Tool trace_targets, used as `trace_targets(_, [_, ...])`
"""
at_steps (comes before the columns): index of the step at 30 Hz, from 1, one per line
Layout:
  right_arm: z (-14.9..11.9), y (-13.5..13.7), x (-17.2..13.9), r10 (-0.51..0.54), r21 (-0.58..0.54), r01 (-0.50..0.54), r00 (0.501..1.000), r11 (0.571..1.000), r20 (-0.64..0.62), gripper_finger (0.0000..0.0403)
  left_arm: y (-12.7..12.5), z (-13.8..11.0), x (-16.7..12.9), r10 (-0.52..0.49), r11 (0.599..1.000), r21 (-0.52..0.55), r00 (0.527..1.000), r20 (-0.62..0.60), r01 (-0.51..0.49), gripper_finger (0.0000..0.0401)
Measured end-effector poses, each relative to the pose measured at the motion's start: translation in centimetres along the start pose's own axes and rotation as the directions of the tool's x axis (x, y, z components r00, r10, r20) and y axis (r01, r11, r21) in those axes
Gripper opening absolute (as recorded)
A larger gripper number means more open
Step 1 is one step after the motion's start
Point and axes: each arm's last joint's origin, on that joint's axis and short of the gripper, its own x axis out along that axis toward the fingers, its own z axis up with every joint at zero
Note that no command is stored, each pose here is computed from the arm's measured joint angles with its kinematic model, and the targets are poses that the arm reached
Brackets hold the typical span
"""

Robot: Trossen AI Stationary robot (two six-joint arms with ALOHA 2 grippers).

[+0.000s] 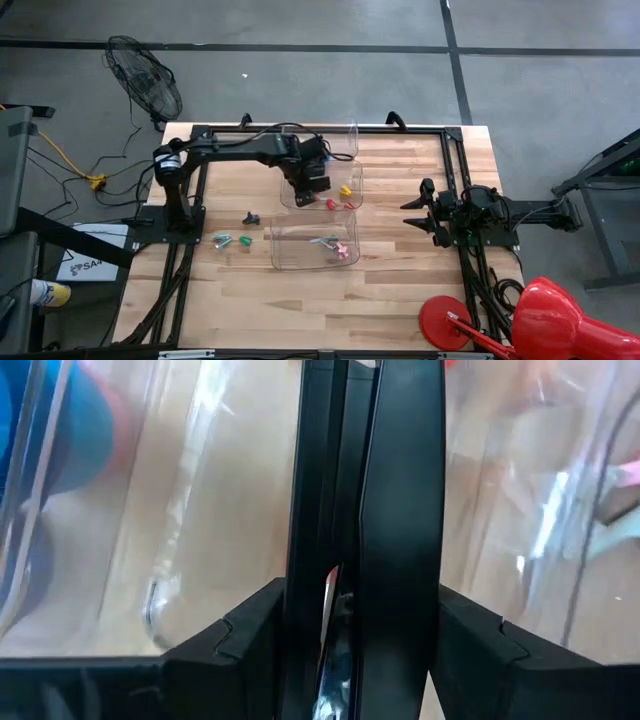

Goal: Pick and place Stapler, Stapler remover, tape
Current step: Put the black stapler into the middle transparent bin

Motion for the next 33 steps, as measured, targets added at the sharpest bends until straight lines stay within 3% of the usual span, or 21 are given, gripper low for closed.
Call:
trace_targets(5, [0.0,0.0,0.0,0.0,0.0,0.0,1.0,1.0,0.0,0.0177,0.4,0.2,1.7,0.062,0.998,-0.002,0.998,-0.02,-0.062,0.0198])
trace_targets(13, [0.0,0.0,0.0,0.0,0.0,0.0,1.0,1.0,0.0,0.0177,1.2,0.4,2.5,0.281,0.96,0.005,0.959,-0.019,-0.281,0.0194])
trace_targets(19, [0.0,0.0,0.0,0.0,0.0,0.0,1.0,1.0,0.0,0.0177,1.2,0.6,2.5,0.28,0.96,0.016,0.96,0.004,-0.28,0.0194])
trace_targets(33, [0.0,0.0,0.0,0.0,0.001,0.0,1.0,1.0,-0.001,0.0177,1.6,0.2,5.3,0.283,0.959,0.018,0.956,-0.079,-0.283,0.0196])
